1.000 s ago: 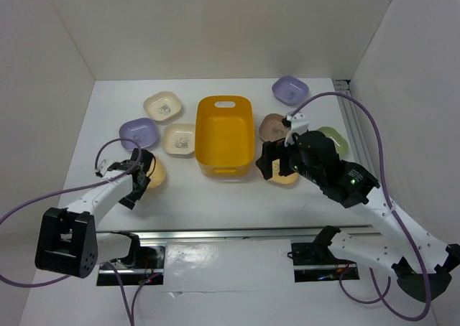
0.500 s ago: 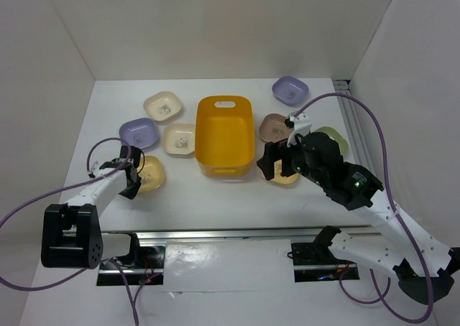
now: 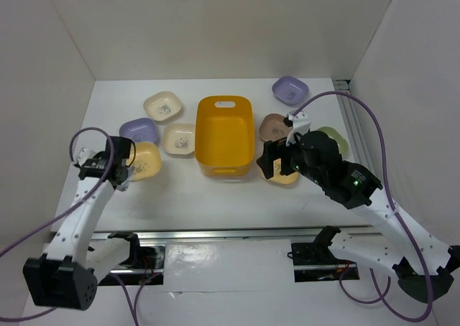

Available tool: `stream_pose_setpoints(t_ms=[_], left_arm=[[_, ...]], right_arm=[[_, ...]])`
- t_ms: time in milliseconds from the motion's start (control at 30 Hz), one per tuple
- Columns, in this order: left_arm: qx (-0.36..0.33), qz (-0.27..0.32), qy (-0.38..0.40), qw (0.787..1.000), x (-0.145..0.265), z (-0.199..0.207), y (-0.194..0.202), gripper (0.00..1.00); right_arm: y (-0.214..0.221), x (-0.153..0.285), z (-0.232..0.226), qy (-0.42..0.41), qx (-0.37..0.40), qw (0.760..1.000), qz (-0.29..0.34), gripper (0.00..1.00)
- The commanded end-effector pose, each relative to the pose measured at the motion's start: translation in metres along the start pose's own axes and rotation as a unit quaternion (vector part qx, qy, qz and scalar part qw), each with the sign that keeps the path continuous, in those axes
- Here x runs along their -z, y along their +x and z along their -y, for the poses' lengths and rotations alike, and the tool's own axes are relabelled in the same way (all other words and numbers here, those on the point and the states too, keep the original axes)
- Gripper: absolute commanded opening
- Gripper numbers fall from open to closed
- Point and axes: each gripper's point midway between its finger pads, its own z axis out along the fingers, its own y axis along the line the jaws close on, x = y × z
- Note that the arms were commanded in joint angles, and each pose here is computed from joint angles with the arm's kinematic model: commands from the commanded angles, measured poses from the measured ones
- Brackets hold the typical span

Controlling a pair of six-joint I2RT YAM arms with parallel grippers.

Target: Place the plates into the plastic bin on the countertop

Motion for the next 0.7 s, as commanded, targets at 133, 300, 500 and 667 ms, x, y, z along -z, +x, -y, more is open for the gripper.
stream_pose_setpoints(t_ms=[133, 300, 500, 667], left_arm=[[-0.026, 0.029, 0.266, 0.963, 0.104, 0.091, -0.05, 0.0], [-0.134, -0.009, 0.412, 0.901, 0.141, 0.184, -0.022, 0.0], [-0.209, -0.041, 0.397, 0.893, 0.127, 0.266, 0.04, 0.0], [-0.209, -0.054, 0.36, 0.908, 0.113, 0.297, 0.084, 0.0]], right_arm=[[-0.029, 0.0, -0.001, 0.013, -0.008, 0.999, 0.046, 1.0], [-0.044, 0.01, 0.009, 0.043, -0.023, 0.996, 0.071, 1.0], [-0.063, 0.033, 0.03, 0.099, -0.037, 0.988, 0.11, 1.0], [-0.063, 0.037, 0.036, 0.113, -0.043, 0.986, 0.115, 1.0]])
